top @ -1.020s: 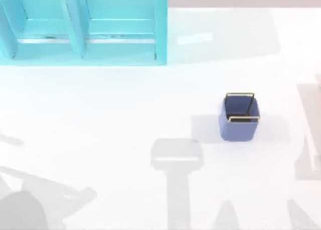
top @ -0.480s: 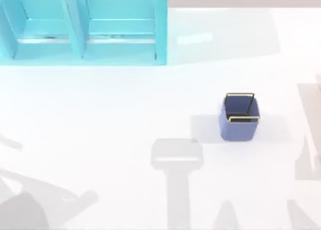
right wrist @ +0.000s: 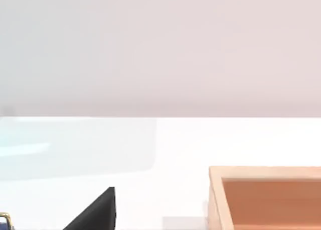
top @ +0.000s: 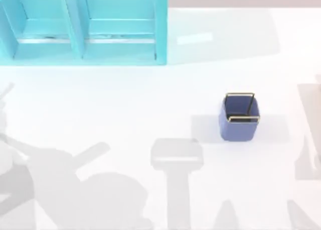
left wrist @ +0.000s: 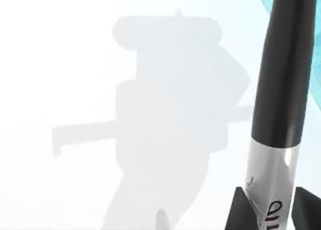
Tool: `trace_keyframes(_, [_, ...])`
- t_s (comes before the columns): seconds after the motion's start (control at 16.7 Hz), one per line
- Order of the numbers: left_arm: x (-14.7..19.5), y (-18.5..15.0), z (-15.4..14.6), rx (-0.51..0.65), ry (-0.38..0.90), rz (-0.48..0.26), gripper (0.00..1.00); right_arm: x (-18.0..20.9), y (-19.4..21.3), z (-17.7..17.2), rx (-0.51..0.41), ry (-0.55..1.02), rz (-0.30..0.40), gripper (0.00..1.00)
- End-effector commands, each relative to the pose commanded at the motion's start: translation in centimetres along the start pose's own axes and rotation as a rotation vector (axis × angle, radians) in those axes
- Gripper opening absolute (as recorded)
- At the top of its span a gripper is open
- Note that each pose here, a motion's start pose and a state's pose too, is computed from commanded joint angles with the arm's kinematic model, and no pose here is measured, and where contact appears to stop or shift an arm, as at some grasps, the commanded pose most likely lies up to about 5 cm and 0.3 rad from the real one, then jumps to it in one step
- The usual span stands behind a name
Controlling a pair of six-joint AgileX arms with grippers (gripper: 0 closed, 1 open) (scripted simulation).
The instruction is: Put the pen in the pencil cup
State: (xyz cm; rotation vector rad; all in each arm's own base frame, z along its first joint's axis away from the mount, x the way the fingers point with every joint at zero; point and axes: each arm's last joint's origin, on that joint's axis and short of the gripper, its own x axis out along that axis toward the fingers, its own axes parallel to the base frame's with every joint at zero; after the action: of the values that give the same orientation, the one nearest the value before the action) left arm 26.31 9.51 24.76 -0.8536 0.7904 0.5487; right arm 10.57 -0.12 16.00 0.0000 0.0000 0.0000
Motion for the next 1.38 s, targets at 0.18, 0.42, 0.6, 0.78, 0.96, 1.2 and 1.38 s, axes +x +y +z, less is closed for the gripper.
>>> trace_keyframes(0.18, [1.7,-5.5,0.1,0.174,-0.157,0.087,0.00,0.0,0.0,0.0,0.000,0.000,0.000,1.00])
trace_keyframes(0.42, [3.2,-14.8,-3.1,0.380,-0.403,0.143,0.00,0.0,0.0,0.0,0.000,0.000,0.000,1.00])
trace_keyframes(0.6, [3.3,-21.9,-8.7,0.489,-0.583,0.134,0.00,0.0,0.0,0.0,0.000,0.000,0.000,1.00])
trace_keyframes(0.78, [2.4,-27.6,-17.0,0.560,-0.730,0.093,0.00,0.0,0.0,0.0,0.000,0.000,0.000,1.00])
trace_keyframes(0.96, [0.9,-30.8,-26.9,0.605,-0.835,0.033,0.00,0.0,0.0,0.0,0.000,0.000,0.000,1.00])
trace_keyframes(1.2, [-1.7,-31.1,-39.9,0.641,-0.919,-0.059,0.00,0.0,0.0,0.0,0.000,0.000,0.000,1.00])
trace_keyframes(1.38, [-3.6,-29.6,-47.3,0.652,-0.951,-0.121,0.00,0.0,0.0,0.0,0.000,0.000,0.000,1.00])
